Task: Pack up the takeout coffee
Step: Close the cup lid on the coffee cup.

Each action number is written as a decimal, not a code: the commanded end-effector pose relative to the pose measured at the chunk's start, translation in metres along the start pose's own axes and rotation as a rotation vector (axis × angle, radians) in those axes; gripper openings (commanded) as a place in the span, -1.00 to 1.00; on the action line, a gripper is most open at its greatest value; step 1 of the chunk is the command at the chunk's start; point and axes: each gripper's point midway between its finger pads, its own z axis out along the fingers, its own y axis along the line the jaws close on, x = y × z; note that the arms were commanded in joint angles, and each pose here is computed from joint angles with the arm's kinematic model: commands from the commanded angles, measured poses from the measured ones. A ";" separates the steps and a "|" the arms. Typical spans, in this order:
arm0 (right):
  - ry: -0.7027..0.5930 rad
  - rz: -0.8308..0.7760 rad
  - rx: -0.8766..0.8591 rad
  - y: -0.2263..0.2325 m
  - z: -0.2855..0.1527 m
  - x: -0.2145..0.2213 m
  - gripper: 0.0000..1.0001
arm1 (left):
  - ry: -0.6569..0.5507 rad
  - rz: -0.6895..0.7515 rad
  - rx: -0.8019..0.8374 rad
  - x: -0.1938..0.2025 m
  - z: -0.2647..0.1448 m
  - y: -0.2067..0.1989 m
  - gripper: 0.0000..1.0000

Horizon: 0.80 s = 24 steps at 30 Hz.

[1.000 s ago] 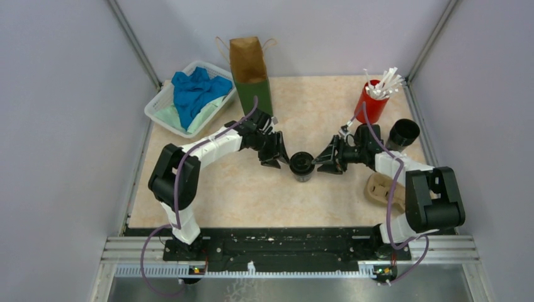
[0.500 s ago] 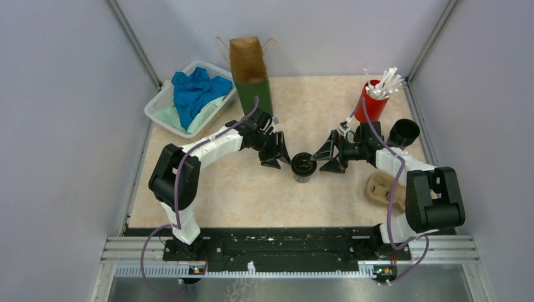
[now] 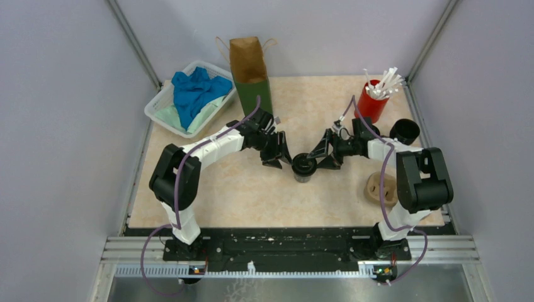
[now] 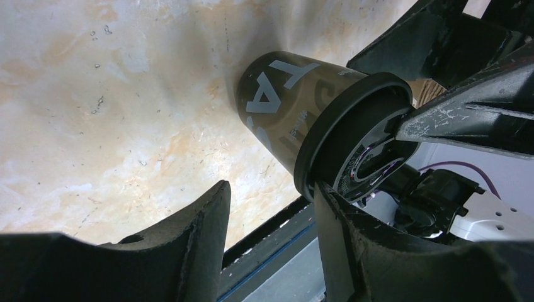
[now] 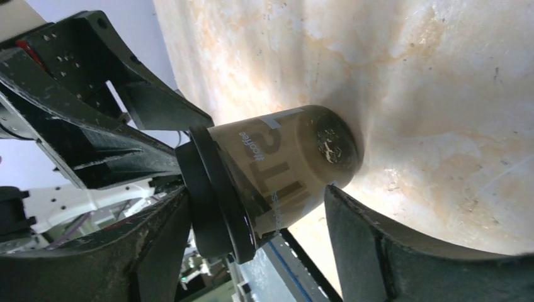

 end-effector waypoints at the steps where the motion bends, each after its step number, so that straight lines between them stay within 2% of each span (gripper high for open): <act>1: -0.007 0.010 0.045 -0.012 0.006 -0.004 0.42 | 0.010 0.001 -0.020 0.004 0.009 0.008 0.15; 4: -0.003 0.068 0.110 -0.037 0.011 0.008 0.40 | 0.022 -0.013 -0.053 0.014 0.015 0.024 0.13; 8: -0.008 0.134 0.115 -0.055 0.016 0.028 0.39 | 0.047 -0.034 -0.090 0.033 0.021 0.045 0.11; 11: -0.019 0.087 0.114 -0.048 0.010 0.026 0.40 | 0.049 -0.033 -0.092 0.037 0.019 0.047 0.10; 16: -0.026 -0.025 0.034 -0.011 0.000 0.009 0.61 | 0.029 -0.005 -0.082 0.024 0.015 0.033 0.11; 21: -0.022 -0.108 0.012 0.015 -0.015 0.005 0.96 | 0.032 -0.002 -0.079 0.026 0.017 0.032 0.11; 24: -0.005 -0.123 0.003 0.019 -0.020 0.014 0.97 | 0.039 -0.004 -0.081 0.029 0.019 0.034 0.11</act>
